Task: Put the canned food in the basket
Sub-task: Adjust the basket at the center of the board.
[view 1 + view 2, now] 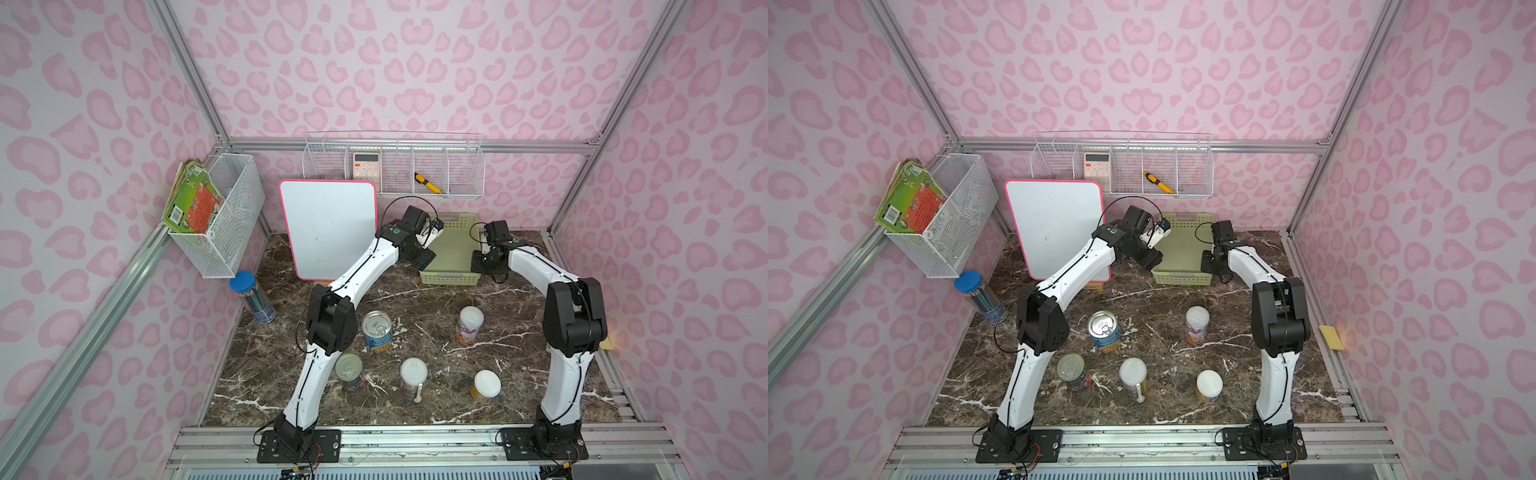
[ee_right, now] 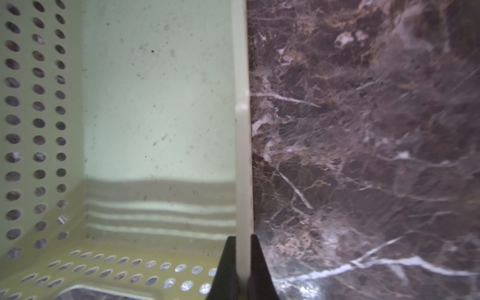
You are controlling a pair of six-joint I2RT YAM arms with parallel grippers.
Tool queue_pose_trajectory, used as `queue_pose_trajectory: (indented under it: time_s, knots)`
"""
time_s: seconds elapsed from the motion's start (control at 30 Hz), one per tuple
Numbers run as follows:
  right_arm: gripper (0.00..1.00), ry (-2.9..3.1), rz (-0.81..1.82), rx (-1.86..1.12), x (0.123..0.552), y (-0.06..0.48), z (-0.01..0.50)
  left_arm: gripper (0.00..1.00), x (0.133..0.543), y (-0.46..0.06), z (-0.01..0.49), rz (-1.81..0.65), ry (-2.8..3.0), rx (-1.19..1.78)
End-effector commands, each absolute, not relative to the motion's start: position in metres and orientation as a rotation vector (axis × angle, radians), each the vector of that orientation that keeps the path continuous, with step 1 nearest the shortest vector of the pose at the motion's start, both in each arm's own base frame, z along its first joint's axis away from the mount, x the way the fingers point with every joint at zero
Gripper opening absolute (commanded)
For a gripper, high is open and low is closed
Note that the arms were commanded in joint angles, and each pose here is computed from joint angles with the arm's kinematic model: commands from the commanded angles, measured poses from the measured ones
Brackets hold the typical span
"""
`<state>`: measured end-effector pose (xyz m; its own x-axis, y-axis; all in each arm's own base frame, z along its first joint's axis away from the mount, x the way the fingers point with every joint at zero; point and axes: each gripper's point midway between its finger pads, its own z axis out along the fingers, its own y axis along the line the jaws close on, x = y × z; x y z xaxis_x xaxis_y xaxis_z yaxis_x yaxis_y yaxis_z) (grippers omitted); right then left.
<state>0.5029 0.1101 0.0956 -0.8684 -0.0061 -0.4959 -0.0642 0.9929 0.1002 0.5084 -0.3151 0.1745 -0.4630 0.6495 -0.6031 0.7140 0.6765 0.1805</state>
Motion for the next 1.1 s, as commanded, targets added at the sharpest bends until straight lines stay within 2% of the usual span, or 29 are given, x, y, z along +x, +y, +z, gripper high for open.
queue_pose_trajectory:
  time_s: [0.0,0.23,0.3,0.43,0.7,0.87,0.97,1.07]
  knots:
    - [0.00,2.628,-0.016,-0.381,0.497,0.101,0.098,0.70,0.515,-0.295,0.181,-0.023,2.247,0.998]
    - [0.00,2.462,0.101,-0.807,0.488,0.127,0.123,0.73,0.521,-0.267,0.199,0.021,2.251,0.913]
    - [0.00,2.400,0.030,-0.914,0.487,0.124,0.124,0.74,0.524,-0.258,0.201,0.051,2.254,0.890]
    - [0.00,2.335,-0.018,-0.931,0.508,0.112,0.143,0.76,0.529,-0.245,0.196,0.071,2.272,0.885]
    - [0.01,2.300,-0.103,-1.104,0.533,0.115,0.125,0.79,0.536,-0.233,0.177,0.116,2.303,0.924]
    - [0.08,2.339,-0.116,-1.221,0.525,0.108,0.095,0.80,0.534,-0.236,0.178,0.089,2.303,0.925]
    - [0.26,2.371,-0.330,-1.119,0.541,0.076,0.091,0.81,0.535,-0.236,0.177,0.087,2.306,0.919]
    - [0.43,2.344,-0.416,-0.964,0.557,0.058,0.113,0.81,0.535,-0.239,0.172,0.072,2.314,0.921]
